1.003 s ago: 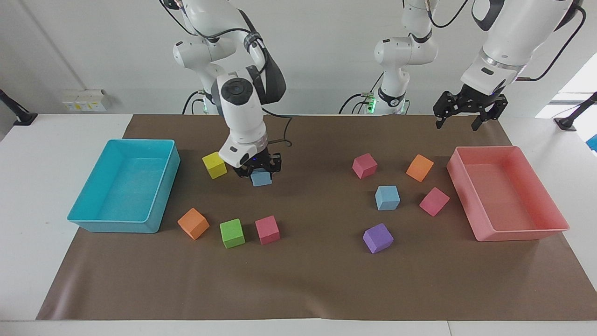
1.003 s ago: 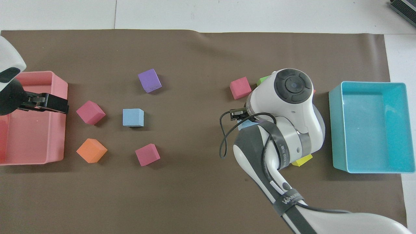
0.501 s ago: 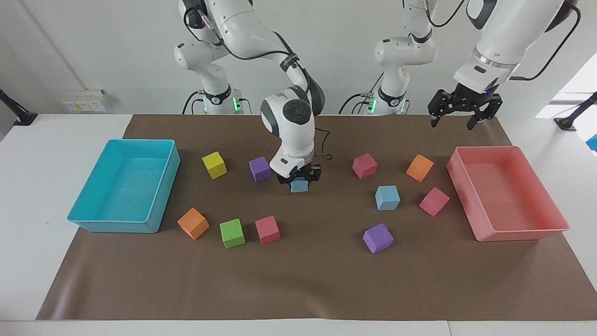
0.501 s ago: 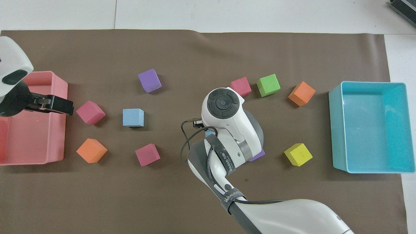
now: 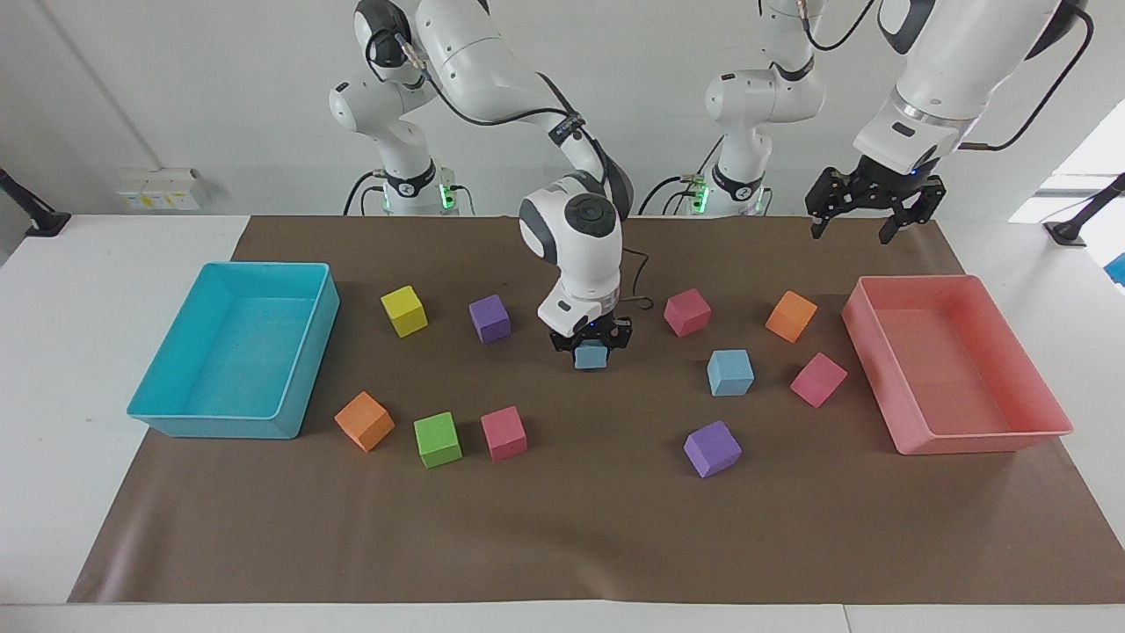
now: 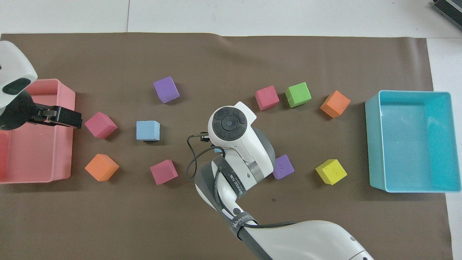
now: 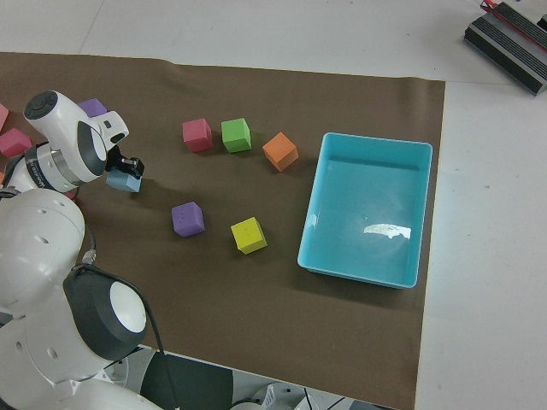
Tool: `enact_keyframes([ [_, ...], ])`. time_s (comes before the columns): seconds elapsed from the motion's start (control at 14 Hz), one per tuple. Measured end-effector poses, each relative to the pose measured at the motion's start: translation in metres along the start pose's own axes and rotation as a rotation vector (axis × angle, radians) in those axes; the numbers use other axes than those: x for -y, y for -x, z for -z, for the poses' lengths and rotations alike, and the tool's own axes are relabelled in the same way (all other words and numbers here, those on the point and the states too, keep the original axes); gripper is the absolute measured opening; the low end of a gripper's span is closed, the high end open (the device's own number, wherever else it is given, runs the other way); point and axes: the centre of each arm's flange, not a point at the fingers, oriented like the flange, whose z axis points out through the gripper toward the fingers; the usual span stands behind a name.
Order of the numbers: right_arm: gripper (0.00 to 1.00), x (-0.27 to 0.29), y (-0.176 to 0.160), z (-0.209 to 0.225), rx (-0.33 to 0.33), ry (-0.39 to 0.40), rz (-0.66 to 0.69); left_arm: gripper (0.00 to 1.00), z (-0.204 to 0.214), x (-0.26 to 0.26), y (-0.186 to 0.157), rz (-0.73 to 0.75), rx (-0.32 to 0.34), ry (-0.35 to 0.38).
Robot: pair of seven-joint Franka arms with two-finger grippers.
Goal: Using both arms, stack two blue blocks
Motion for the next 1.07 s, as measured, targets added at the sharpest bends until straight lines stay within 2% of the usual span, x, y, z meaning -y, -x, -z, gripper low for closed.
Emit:
enact_keyframes([
  [0.36, 0.56, -0.001, 0.000, -0.009, 0.003, 0.005, 0.060, 1.00, 0.000, -0.026, 0.001, -0.047, -0.001, 0.002],
  [0.79, 0.56, -0.003, 0.001, -0.020, 0.015, 0.015, 0.055, 1.00, 0.000, -0.044, -0.002, -0.077, -0.030, 0.004],
  [1.07, 0.56, -0.004, 0.001, -0.023, 0.019, 0.017, 0.036, 1.00, -0.029, -0.053, -0.011, -0.085, -0.046, 0.010],
])
